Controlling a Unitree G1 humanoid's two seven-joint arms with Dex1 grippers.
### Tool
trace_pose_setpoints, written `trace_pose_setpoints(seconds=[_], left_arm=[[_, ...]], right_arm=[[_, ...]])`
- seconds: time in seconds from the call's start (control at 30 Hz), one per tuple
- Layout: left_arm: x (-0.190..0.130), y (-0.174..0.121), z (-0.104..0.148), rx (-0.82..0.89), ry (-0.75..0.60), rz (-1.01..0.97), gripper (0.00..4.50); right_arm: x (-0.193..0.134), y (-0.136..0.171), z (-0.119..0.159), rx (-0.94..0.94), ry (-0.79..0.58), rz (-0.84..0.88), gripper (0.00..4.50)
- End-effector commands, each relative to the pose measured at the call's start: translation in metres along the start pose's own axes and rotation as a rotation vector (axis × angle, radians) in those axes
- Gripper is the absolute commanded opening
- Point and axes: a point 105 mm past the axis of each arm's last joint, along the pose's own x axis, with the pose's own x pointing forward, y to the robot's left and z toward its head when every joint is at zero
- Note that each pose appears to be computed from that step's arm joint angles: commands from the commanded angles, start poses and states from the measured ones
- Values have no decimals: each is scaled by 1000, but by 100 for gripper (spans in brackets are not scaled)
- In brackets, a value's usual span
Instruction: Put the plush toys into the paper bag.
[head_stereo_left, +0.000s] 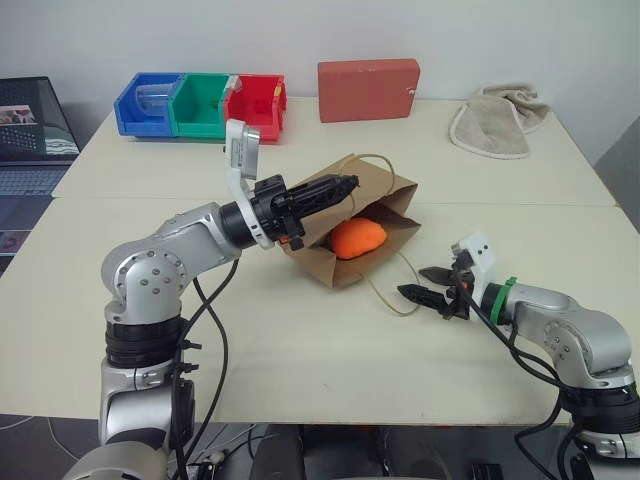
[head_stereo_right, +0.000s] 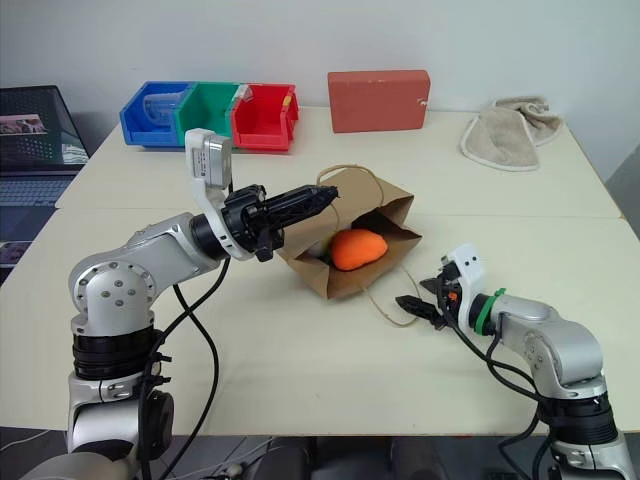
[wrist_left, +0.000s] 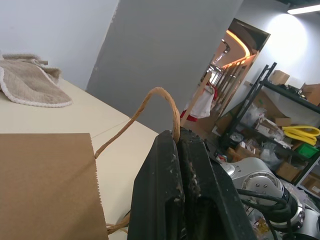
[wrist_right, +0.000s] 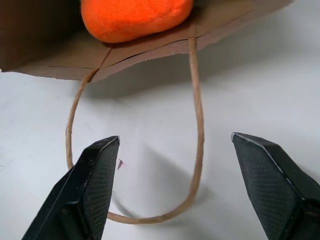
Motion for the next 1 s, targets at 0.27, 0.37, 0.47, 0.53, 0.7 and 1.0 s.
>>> trace_pose_setpoints(seconds=[0.27, 0.37, 0.47, 0.53, 0.7, 1.0], left_arm=[[-6, 0, 18, 76, -52, 21, 0], [-6, 1, 19, 82, -53, 23, 0], [-6, 4, 29, 117, -64, 32, 0], [-2, 9, 46, 156, -89, 35, 0], [11, 23, 62, 202, -101, 43, 0], [30, 49, 45, 211, -44, 53, 0]], right_arm=[[-6, 21, 21, 34, -73, 141, 132], [-10, 25, 27, 51, -92, 159, 22], [-26, 33, 55, 55, -167, 208, 5], [-47, 38, 93, 24, -248, 235, 5], [-66, 36, 143, 34, -334, 237, 5], [-53, 24, 157, 121, -313, 169, 5]])
